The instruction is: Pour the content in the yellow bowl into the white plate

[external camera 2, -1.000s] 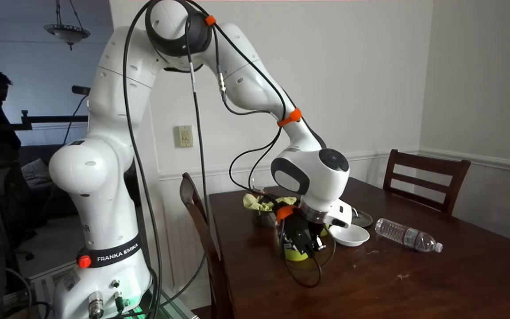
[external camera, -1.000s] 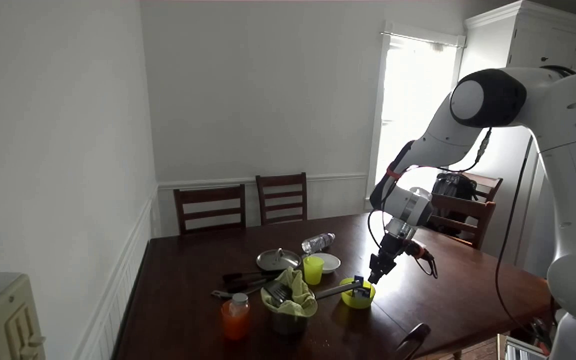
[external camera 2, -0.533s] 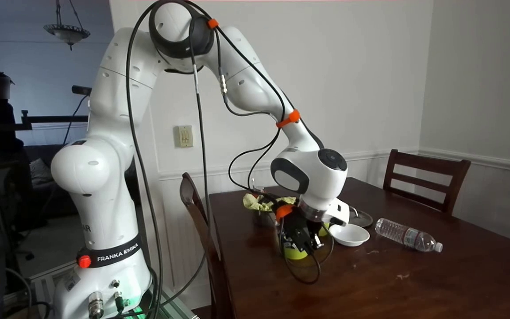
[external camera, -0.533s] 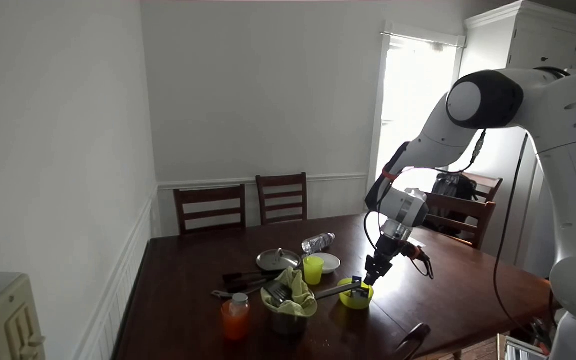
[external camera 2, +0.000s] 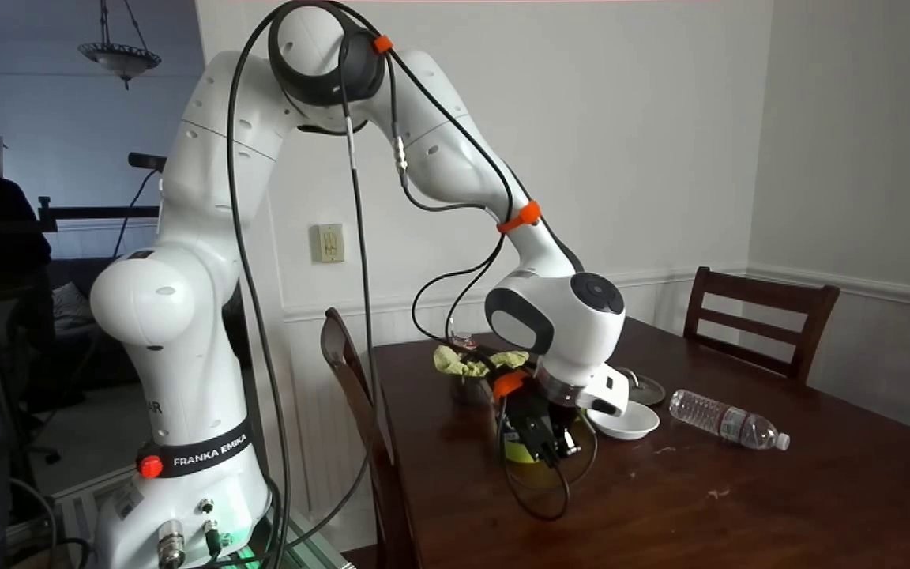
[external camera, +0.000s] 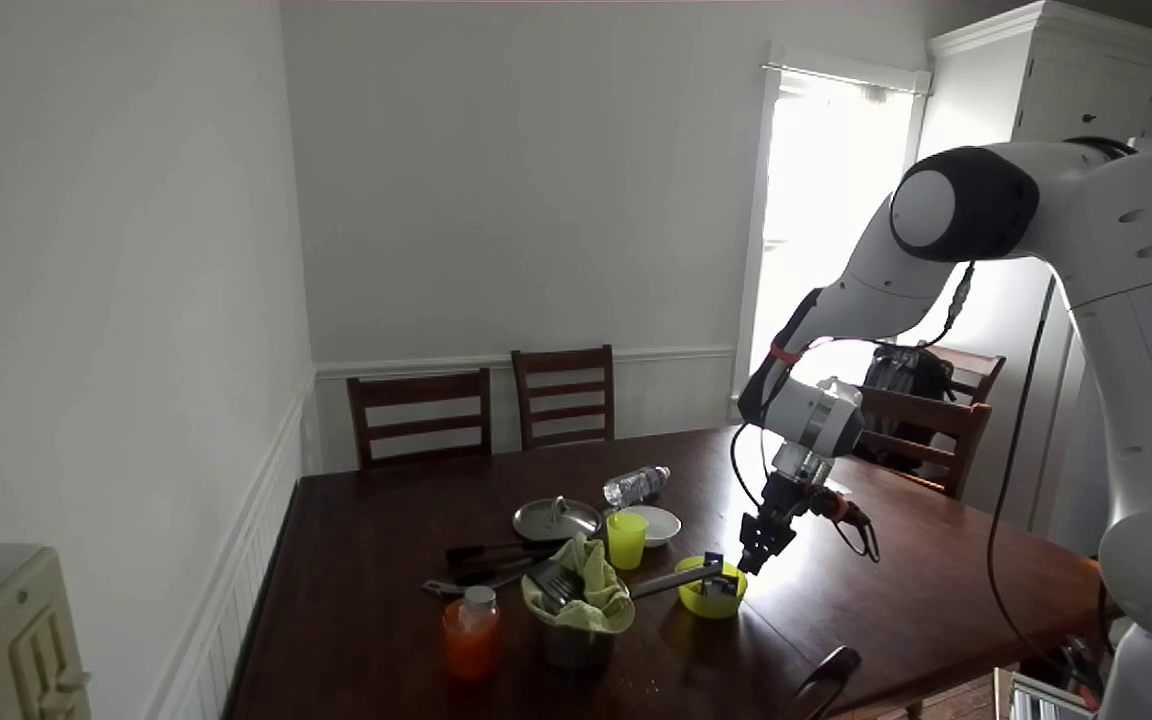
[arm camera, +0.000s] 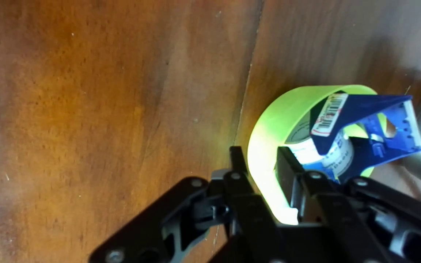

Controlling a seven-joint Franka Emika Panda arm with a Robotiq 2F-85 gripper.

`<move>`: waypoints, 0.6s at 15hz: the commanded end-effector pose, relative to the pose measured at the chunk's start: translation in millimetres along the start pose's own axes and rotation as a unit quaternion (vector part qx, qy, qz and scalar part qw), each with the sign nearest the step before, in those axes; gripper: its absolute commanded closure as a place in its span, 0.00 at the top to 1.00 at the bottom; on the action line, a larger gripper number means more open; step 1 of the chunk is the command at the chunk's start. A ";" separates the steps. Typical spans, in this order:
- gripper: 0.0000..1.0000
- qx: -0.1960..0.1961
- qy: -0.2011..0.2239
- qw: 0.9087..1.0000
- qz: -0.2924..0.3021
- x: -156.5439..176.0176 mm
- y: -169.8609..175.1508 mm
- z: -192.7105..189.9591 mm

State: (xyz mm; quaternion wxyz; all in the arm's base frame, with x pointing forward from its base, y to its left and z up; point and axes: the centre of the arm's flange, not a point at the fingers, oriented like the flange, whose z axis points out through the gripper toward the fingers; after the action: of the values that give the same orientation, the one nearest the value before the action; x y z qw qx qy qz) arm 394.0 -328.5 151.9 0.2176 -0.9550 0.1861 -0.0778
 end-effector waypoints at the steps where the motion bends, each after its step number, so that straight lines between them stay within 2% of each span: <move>1: 0.29 0.010 0.012 1.000 0.011 4.4 -1.5 5.8; 5: 0.27 0.014 0.020 1.000 0.016 9.7 -7.8 6.4; 9: 0.30 0.011 0.015 0.999 0.044 14.7 -8.3 13.5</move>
State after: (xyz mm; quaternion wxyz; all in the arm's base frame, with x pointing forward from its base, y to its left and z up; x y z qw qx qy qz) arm 403.7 -320.1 152.4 0.2273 -0.9482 0.2051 -0.0852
